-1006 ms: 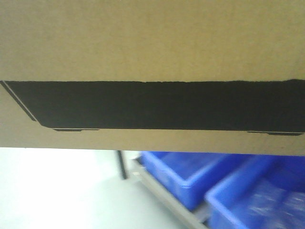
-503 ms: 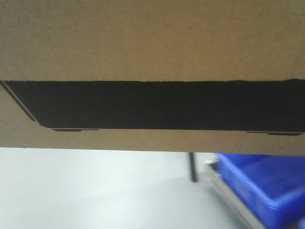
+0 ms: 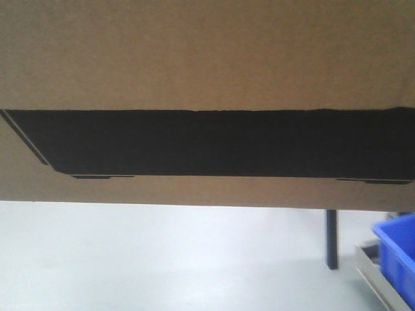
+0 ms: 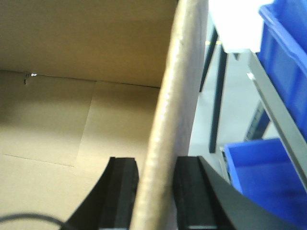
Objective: Grab box from left shelf to table start
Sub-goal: 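Hold the box with both grippers while the base turns away from the shelf, then keep the box gripped with both grippers while driving across the floor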
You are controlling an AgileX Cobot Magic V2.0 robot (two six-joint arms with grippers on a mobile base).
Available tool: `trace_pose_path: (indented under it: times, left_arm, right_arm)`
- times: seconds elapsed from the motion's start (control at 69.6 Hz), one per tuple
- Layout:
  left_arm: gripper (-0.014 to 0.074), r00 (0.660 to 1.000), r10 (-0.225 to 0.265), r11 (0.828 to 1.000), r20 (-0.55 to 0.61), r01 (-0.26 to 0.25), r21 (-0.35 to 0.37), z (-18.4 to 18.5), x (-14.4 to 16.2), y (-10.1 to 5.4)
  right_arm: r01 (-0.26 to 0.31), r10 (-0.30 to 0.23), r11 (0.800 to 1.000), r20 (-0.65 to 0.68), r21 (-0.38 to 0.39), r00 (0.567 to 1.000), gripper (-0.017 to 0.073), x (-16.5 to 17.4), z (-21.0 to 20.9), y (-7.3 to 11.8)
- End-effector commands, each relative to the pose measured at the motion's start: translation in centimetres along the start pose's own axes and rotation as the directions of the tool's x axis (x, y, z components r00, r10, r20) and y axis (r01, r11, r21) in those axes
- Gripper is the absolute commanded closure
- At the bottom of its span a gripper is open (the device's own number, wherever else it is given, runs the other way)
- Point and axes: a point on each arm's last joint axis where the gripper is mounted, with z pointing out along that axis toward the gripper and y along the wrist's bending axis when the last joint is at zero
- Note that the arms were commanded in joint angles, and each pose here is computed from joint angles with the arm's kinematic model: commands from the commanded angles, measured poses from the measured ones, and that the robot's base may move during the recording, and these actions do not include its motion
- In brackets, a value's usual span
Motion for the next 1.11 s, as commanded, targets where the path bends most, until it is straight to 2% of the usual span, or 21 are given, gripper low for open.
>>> trace_pose_path:
  times: [0.0, 1.092]
  left_arm:
    - [0.069, 0.975, -0.125, 0.985, 0.186, 0.1, 0.138, -1.33, -2.55, -1.2]
    - [0.069, 0.975, -0.125, 0.985, 0.186, 0.1, 0.138, -1.33, -2.55, -1.2]
  right_arm:
    - [-0.032, 0.04, 0.999, 0.212, -0.043, 0.976, 0.0503, -2.53, -0.82, 0.38]
    - [-0.032, 0.04, 0.999, 0.212, -0.043, 0.976, 0.0503, -2.53, -0.82, 0.38]
